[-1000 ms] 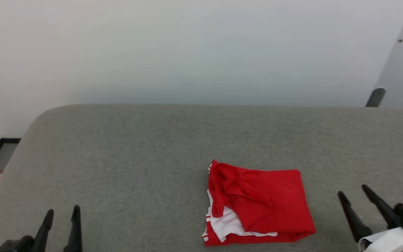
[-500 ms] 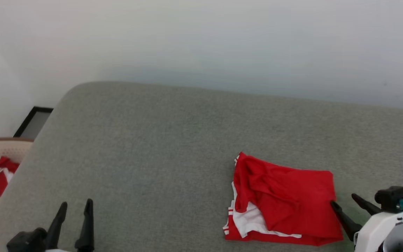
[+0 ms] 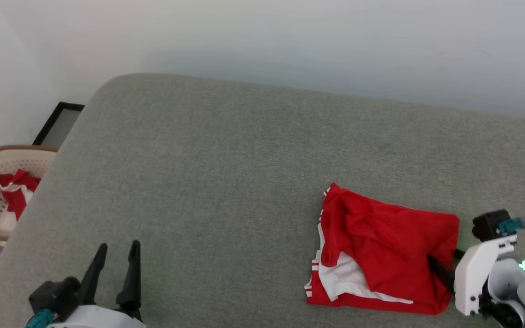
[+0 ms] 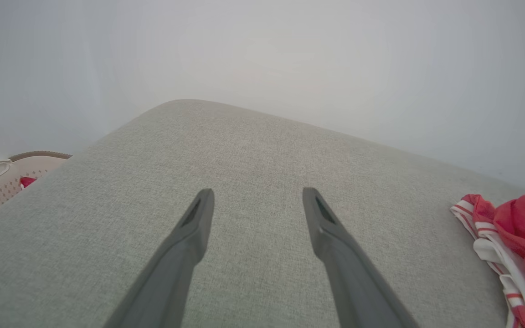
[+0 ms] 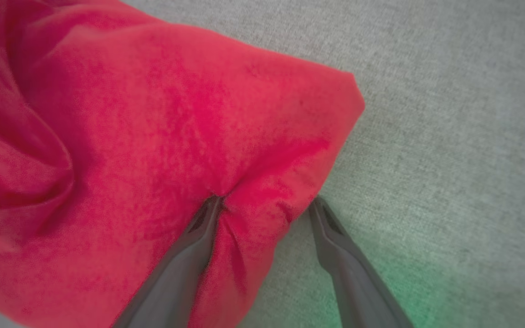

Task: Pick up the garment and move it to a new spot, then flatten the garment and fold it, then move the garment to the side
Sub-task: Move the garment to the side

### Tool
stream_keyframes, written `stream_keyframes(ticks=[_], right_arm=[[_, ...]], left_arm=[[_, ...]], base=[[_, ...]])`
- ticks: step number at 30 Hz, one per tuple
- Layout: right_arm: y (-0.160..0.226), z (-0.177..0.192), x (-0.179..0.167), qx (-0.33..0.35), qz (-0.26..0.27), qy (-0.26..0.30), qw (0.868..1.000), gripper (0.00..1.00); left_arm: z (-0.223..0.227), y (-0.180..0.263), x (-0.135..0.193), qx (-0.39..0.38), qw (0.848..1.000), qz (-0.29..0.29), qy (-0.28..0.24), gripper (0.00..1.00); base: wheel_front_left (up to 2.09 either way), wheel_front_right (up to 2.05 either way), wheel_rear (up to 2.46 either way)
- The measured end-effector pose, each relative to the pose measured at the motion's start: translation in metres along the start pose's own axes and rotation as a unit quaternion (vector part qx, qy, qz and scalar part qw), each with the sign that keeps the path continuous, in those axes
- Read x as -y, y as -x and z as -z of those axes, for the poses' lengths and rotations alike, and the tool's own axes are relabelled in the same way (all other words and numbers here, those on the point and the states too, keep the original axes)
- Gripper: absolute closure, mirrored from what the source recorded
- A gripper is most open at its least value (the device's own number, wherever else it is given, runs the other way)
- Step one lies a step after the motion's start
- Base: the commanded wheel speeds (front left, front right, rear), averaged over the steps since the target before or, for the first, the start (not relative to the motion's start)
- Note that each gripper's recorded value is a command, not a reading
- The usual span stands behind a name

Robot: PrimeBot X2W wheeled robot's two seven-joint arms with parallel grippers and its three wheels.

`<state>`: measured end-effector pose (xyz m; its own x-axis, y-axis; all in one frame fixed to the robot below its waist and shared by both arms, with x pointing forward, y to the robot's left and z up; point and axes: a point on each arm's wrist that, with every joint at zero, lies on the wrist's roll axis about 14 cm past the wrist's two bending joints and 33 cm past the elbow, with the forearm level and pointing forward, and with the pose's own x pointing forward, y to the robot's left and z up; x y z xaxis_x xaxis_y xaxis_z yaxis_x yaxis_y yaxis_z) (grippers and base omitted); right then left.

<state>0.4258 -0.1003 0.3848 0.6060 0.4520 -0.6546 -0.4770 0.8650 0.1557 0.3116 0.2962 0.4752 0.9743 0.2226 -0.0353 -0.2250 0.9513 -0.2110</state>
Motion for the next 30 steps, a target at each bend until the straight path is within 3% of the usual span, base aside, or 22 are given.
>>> stream_keyframes(ticks=[1, 2, 3, 15, 30], right_arm=[[-0.003, -0.001, -0.002, -0.008, -0.003, 0.002, 1.0, 0.0], [-0.005, 0.0, -0.003, -0.016, -0.006, 0.001, 1.0, 0.16], [-0.007, 0.0, -0.005, -0.022, -0.01, 0.0, 1.0, 1.0], [-0.001, -0.016, -0.004, -0.028, -0.022, 0.043, 0.998, 1.0], [0.063, -0.084, 0.079, 0.049, 0.083, 0.107, 0.99, 1.0]], left_arm=[[0.0, 0.0, 0.0, -0.001, 1.0, -0.001, 0.0, 0.0], [0.001, -0.001, -0.001, -0.001, 1.0, -0.002, 0.0, 0.0], [0.001, 0.0, -0.001, -0.003, 1.0, -0.003, 0.0, 0.0], [0.002, -0.003, 0.0, -0.005, 1.0, 0.0, 0.001, 0.0], [-0.001, -0.048, 0.063, 0.0, 0.995, 0.099, -0.012, 0.0]], base=[[0.0, 0.0, 0.0], [0.0, 0.0, 0.0], [0.0, 0.0, 0.0], [0.0, 0.0, 0.0], [0.0, 0.0, 0.0]])
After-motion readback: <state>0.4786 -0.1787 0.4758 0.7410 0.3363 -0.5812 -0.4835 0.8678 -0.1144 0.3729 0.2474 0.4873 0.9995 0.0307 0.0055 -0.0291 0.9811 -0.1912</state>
